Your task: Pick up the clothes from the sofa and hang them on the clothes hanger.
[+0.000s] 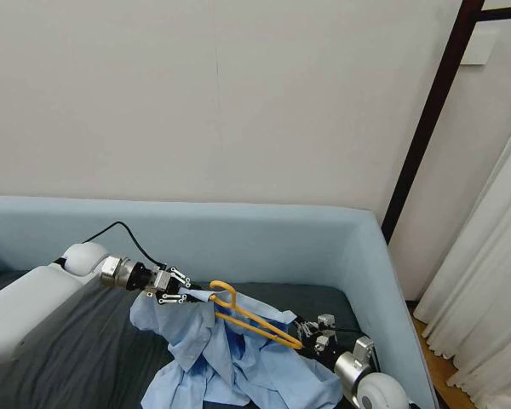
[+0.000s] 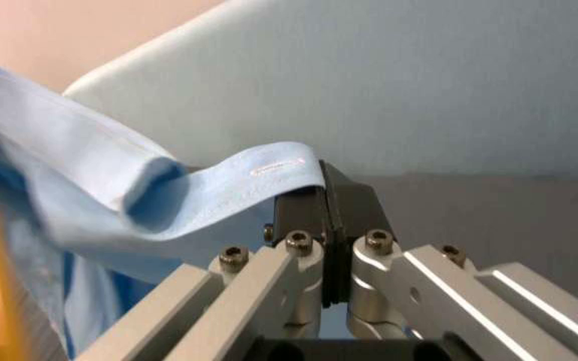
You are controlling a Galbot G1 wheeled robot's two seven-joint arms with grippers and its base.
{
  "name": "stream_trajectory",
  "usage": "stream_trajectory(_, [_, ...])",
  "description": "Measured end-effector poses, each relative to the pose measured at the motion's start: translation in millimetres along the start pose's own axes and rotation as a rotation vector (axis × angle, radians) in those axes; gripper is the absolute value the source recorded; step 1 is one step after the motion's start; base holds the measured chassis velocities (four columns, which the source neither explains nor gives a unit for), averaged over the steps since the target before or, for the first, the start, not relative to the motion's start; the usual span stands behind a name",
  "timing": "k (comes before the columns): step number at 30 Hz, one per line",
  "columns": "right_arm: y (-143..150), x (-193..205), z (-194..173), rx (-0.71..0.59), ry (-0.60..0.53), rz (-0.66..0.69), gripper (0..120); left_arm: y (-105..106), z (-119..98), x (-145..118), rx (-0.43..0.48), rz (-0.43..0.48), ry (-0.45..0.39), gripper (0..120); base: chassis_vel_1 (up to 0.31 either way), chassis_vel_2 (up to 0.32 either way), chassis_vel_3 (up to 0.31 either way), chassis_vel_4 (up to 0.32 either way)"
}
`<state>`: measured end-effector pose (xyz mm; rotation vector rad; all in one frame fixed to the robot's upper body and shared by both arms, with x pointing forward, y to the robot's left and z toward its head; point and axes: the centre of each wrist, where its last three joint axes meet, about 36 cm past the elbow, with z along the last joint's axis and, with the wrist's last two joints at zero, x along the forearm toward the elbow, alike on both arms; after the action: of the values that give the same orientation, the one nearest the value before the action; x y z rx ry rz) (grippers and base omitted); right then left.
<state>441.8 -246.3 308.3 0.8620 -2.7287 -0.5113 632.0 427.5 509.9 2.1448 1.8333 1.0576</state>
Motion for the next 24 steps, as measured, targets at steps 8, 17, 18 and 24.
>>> stream_trajectory(8, [11, 10, -14, 0.014, -0.008, -0.022, 0, 6, 1, 6, -0.019, -0.033, 0.053, 8, 0.0, 0.0, 0.0, 0.0])
stream_trajectory(17, [0, 12, -25, 0.04, -0.012, 0.013, 0, 16, -6, 10, -0.054, -0.028, 0.101, 8, 0.0, 0.0, 0.0, 0.0])
stream_trajectory(18, [0, 13, -26, 0.041, -0.012, 0.014, 0, 17, -7, 10, -0.056, -0.032, 0.104, 8, 0.0, 0.0, 0.0, 0.0])
stream_trajectory(24, [-5, 17, -30, 0.049, -0.01, 0.026, 0, 21, -9, 14, -0.071, -0.046, 0.132, 8, 0.0, 0.0, 0.0, 0.0])
